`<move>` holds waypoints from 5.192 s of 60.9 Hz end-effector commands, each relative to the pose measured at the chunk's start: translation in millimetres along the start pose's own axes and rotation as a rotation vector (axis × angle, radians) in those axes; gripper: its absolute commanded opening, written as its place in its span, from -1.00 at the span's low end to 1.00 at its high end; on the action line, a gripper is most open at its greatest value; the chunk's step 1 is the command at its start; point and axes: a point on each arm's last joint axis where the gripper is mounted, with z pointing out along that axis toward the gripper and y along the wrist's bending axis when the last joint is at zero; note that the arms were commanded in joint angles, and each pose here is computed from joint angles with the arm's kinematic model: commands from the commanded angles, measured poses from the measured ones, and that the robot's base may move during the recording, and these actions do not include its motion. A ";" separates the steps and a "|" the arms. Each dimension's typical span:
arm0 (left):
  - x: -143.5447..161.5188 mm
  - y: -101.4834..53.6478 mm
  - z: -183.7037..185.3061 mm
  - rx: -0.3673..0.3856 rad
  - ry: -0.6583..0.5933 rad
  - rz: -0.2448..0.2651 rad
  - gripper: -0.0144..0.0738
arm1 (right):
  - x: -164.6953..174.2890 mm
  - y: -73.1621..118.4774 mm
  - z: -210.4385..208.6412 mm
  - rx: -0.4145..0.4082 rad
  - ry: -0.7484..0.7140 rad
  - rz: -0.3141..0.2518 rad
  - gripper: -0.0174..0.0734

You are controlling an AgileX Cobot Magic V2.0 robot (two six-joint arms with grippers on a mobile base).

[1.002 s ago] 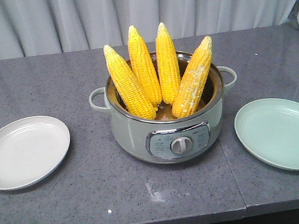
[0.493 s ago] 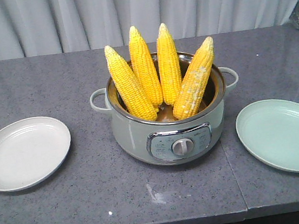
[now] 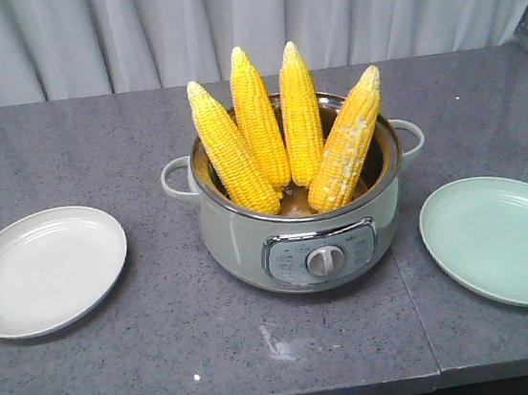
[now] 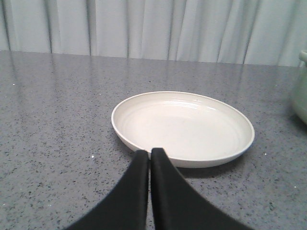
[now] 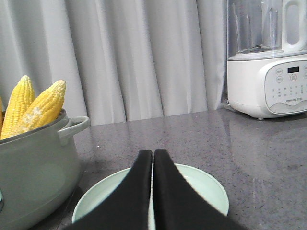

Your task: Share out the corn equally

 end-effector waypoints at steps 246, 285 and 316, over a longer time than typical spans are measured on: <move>-32.4 2.3 -6.1 0.028 -0.288 -0.418 -0.69 | -3.2 -0.3 -0.6 -0.017 -0.086 0.444 -0.62; -116.0 -12.8 -45.7 0.197 -0.426 -0.644 -0.69 | -130.9 5.5 -6.7 0.012 -0.100 0.208 -0.60; -164.1 -38.5 -37.5 0.275 -0.112 -0.317 -0.18 | -168.2 24.1 36.6 -0.149 0.059 0.111 0.67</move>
